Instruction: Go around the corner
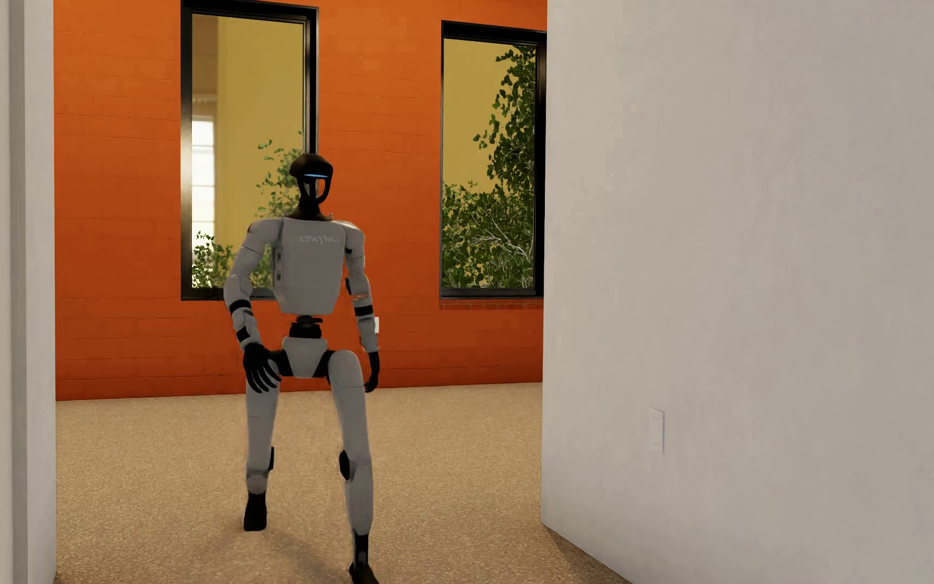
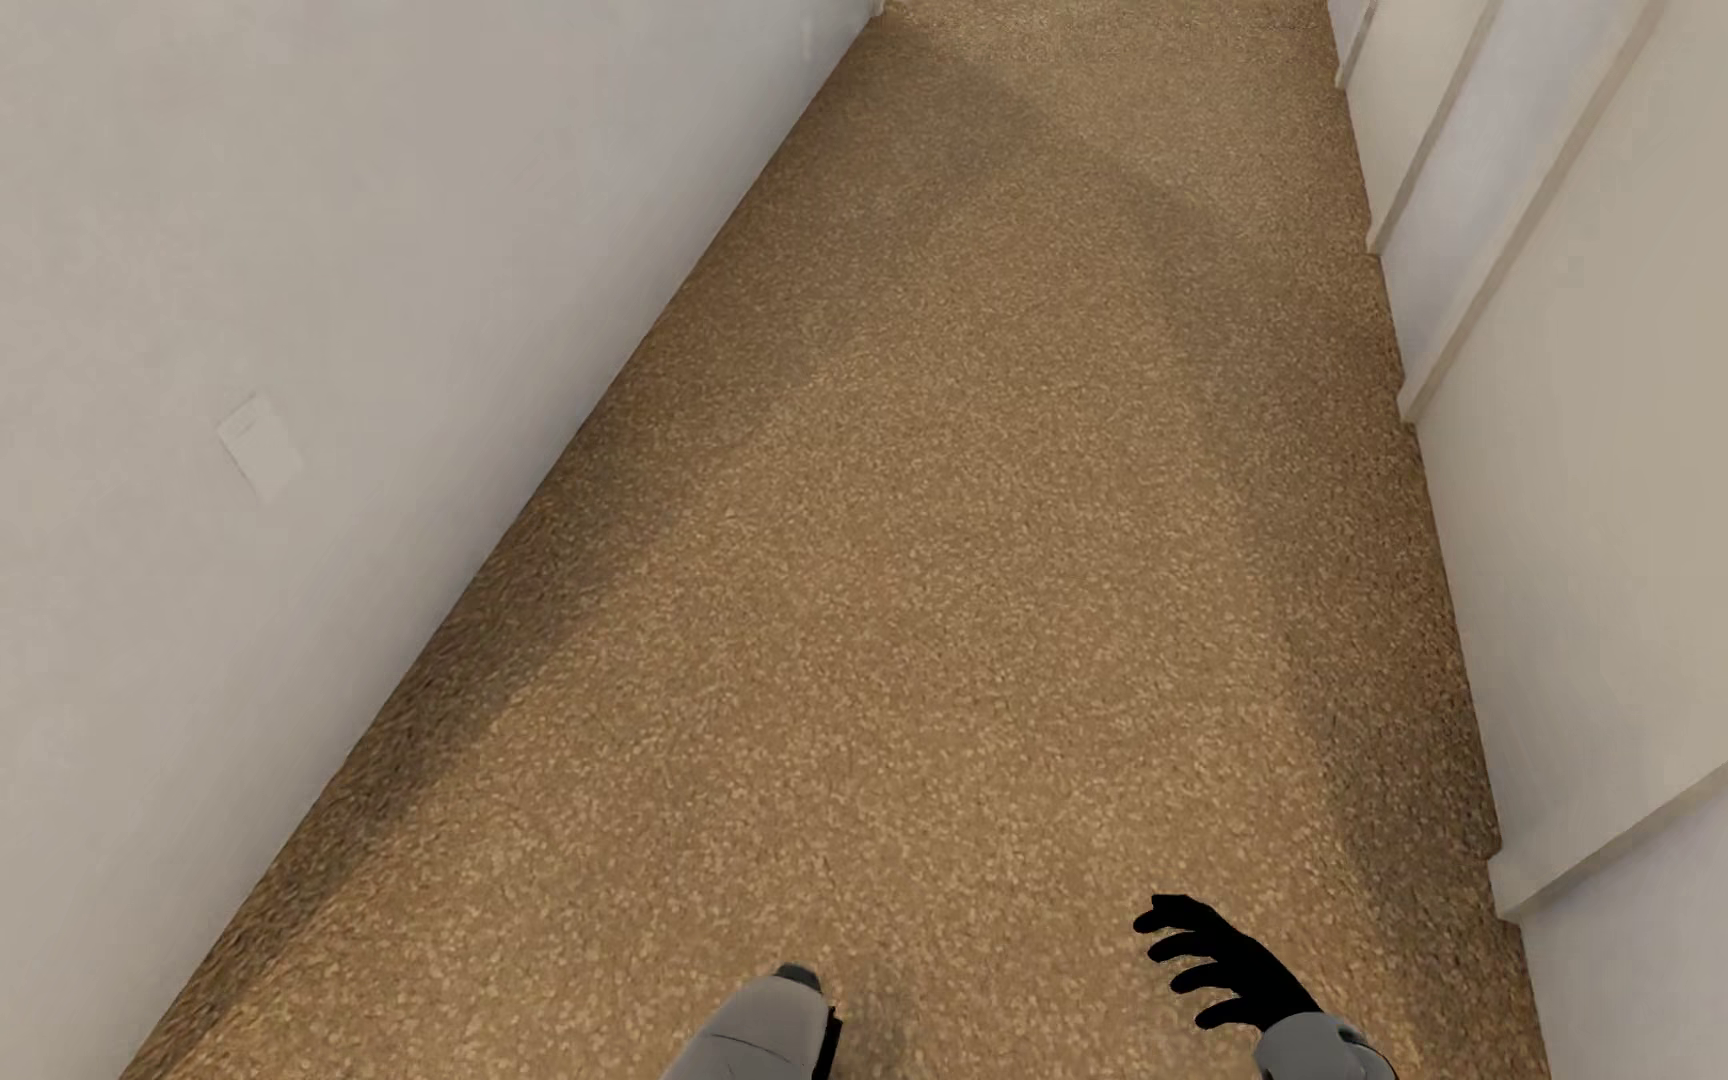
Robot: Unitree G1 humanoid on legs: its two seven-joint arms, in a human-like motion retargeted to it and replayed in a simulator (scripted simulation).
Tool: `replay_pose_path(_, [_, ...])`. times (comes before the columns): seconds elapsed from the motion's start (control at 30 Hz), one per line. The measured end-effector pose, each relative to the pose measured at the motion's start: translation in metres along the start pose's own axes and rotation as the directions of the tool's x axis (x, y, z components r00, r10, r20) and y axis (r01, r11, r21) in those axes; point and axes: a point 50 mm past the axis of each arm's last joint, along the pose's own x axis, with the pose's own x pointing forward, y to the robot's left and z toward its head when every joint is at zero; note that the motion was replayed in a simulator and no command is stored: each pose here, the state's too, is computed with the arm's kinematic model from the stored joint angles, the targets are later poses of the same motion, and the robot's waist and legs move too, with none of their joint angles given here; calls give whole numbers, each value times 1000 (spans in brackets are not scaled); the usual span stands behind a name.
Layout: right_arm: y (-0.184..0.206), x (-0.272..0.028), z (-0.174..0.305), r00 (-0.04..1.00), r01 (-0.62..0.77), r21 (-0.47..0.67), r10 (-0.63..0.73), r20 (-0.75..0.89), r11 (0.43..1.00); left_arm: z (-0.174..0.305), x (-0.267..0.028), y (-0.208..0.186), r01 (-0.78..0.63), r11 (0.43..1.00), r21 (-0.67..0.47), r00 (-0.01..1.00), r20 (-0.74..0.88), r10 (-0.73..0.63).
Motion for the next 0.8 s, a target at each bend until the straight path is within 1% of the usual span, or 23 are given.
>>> replay_pose_path(0.03, [16, -4, -14, 998, -33, 26, 34, -49, 999, -6, 0, -3, 13, 1000, 18, 999, -32, -12])
replay_pose_path(0.07, [28, -11, -29, 993, -61, 34, 64, -94, 998, 1, 2, -3, 8, 1000, 6, 1000, -14, -8])
replay_pose_path(0.1, [44, -16, -40, 984, -118, 14, 119, -135, 993, 13, 3, -6, 15, 1000, 0, 1000, 27, -15])
replay_pose_path(0.13, [62, -22, -56, 964, -177, 3, 174, -203, 984, 30, 4, -6, 13, 1000, -15, 996, 87, -12])
replay_pose_path(0.17, [72, -34, -77, 944, -171, 65, 182, -275, 983, 52, 4, -7, 15, 999, -43, 986, 169, -8])
replay_pose_path(0.2, [85, -50, -98, 911, -212, 66, 222, -347, 975, 73, 1, -4, 9, 998, -64, 968, 252, 7])
replay_pose_path(0.27, [104, -85, -135, 833, -291, 65, 286, -474, 955, 123, -11, 7, -10, 997, -75, 899, 436, 42])
replay_pose_path(0.3, [109, -99, -149, 798, -307, 74, 299, -523, 949, 152, -21, 18, -33, 997, -75, 845, 531, 68])
replay_pose_path(0.33, [118, -114, -160, 748, -408, 18, 345, -566, 913, 177, -30, 30, -62, 996, -65, 792, 604, 89])
replay_pose_path(0.4, [126, -141, -178, 683, -471, 16, 376, -626, 882, 211, -49, 52, -106, 989, -105, 699, 700, 149])
replay_pose_path(0.43, [128, -153, -187, 648, -497, 18, 384, -658, 868, 215, -53, 57, -109, 984, -139, 680, 712, 176])
replay_pose_path(0.47, [129, -161, -192, 628, -502, 25, 385, -676, 865, 211, -52, 58, -104, 981, -164, 687, 701, 190])
replay_pose_path(0.5, [131, -168, -197, 606, -492, 48, 382, -698, 869, 201, -46, 55, -92, 980, -179, 715, 673, 190])
replay_pose_path(0.53, [132, -173, -200, 590, -505, 49, 385, -709, 862, 187, -36, 44, -68, 982, -174, 761, 628, 164])
replay_pose_path(0.57, [129, -168, -198, 601, -508, 31, 380, -703, 861, 172, -25, 29, -41, 988, -147, 812, 572, 119])
replay_pose_path(0.6, [127, -153, -189, 634, -521, -7, 382, -672, 853, 160, -16, 17, -21, 994, -111, 850, 521, 76])
replay_pose_path(0.67, [119, -109, -156, 749, -462, -42, 364, -553, 886, 127, -3, -3, 12, 1000, -24, 918, 397, -2])
replay_pose_path(0.73, [101, -67, -109, 874, -352, -39, 313, -372, 935, 84, 1, -16, 41, 999, 6, 960, 278, -41])
replay_pose_path(0.8, [72, -32, -55, 962, -227, -24, 220, -164, 974, 46, 1, -25, 66, 998, 25, 983, 170, -69])
